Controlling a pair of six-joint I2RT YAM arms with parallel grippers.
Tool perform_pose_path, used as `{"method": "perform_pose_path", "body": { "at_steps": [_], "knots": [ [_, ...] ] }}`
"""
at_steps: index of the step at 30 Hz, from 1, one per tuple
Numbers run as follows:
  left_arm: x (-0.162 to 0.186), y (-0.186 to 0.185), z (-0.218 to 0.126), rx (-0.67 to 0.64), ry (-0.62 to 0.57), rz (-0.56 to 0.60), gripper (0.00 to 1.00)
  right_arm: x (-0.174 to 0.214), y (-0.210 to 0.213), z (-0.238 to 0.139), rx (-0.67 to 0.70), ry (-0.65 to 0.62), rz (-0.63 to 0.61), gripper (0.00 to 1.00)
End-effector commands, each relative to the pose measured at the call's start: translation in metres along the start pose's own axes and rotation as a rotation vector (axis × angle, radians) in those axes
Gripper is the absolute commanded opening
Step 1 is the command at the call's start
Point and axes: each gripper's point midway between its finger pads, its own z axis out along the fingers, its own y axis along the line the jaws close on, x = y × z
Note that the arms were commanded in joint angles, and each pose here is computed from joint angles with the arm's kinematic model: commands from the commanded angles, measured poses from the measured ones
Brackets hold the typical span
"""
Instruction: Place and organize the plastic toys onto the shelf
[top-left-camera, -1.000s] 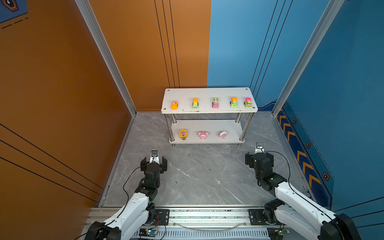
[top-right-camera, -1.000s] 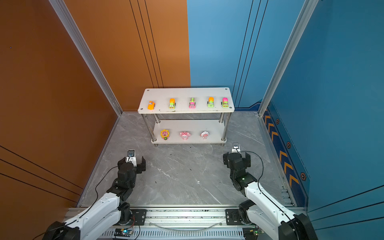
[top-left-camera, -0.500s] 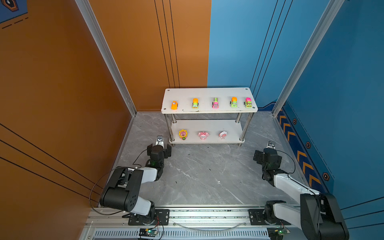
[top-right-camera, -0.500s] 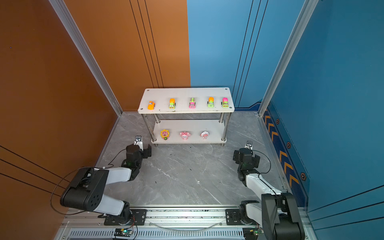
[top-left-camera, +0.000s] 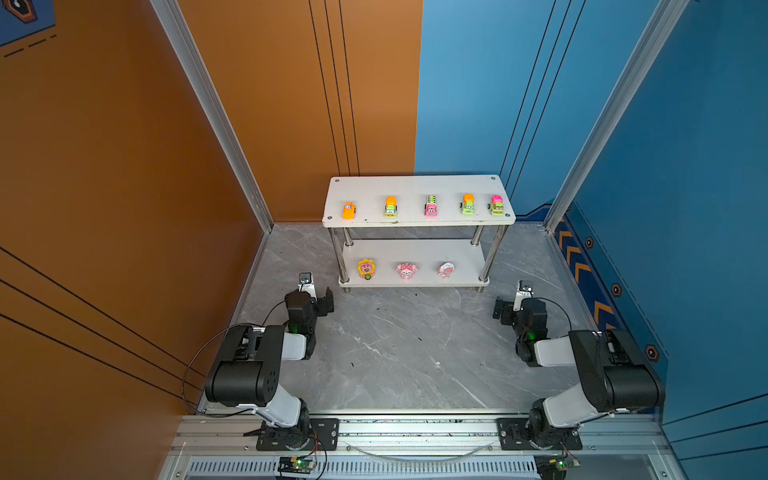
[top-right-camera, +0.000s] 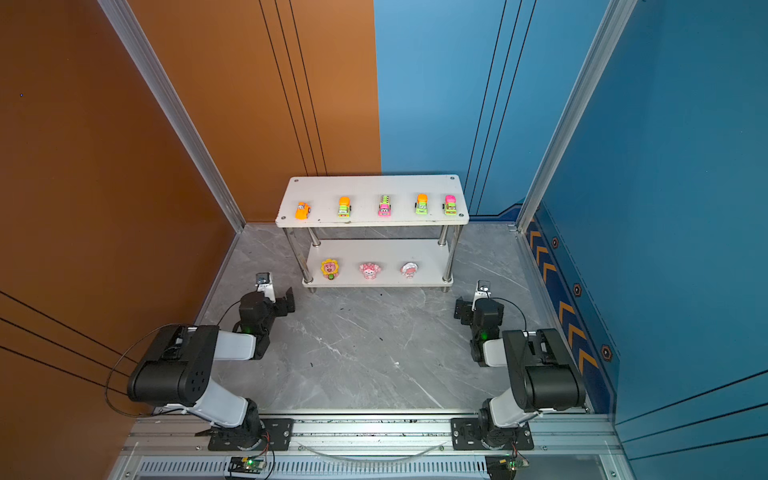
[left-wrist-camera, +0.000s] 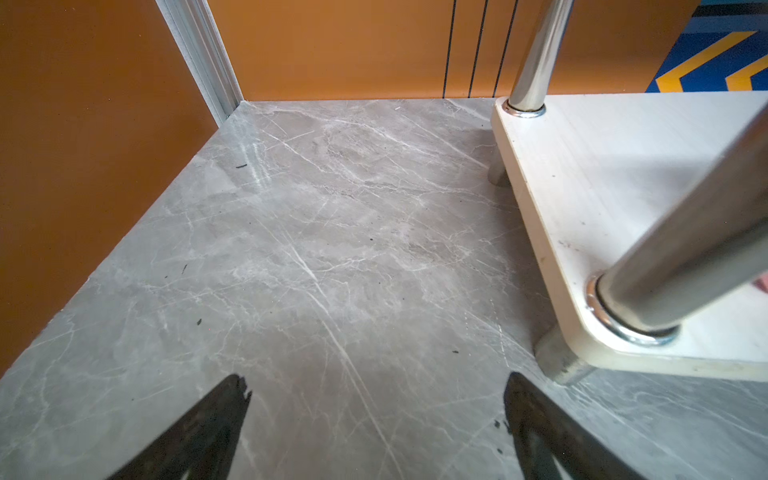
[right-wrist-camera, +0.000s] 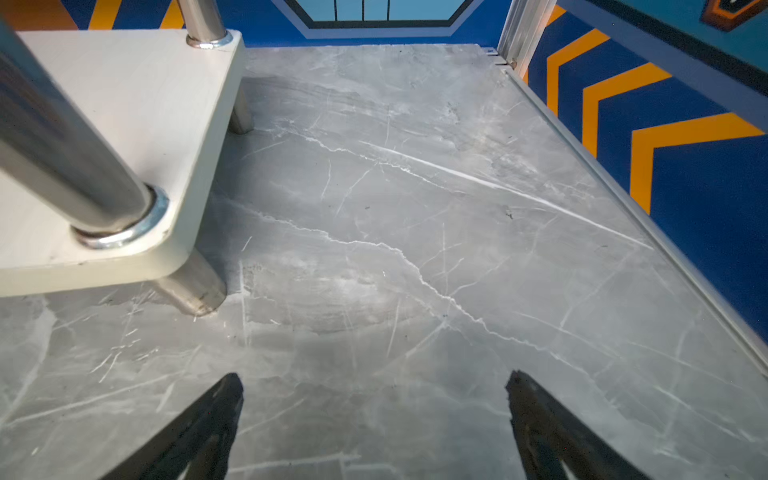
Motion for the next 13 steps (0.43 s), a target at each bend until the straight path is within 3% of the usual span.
{"method": "perform_pose_path", "body": {
  "at_steps": [1,4,13],
  "knots": [
    [-0.0095,-0.0067,0.0012,0.024,-0.022,0.005,0.98,-0.042,0.0074,0.0063,-0.03,-0.105,0.011,1.0],
    [-0.0094,-0.0063,0.0011,0.022,-0.022,0.005,0.98,-0.0414,0.0044,0.0025,0.05,-0.107,-0.016,1.0],
    [-0.009,-0.0062,0.001,0.021,-0.022,0.003,0.98,-0.0412,0.0045,0.0078,0.0,-0.09,0.009,1.0]
  ]
}}
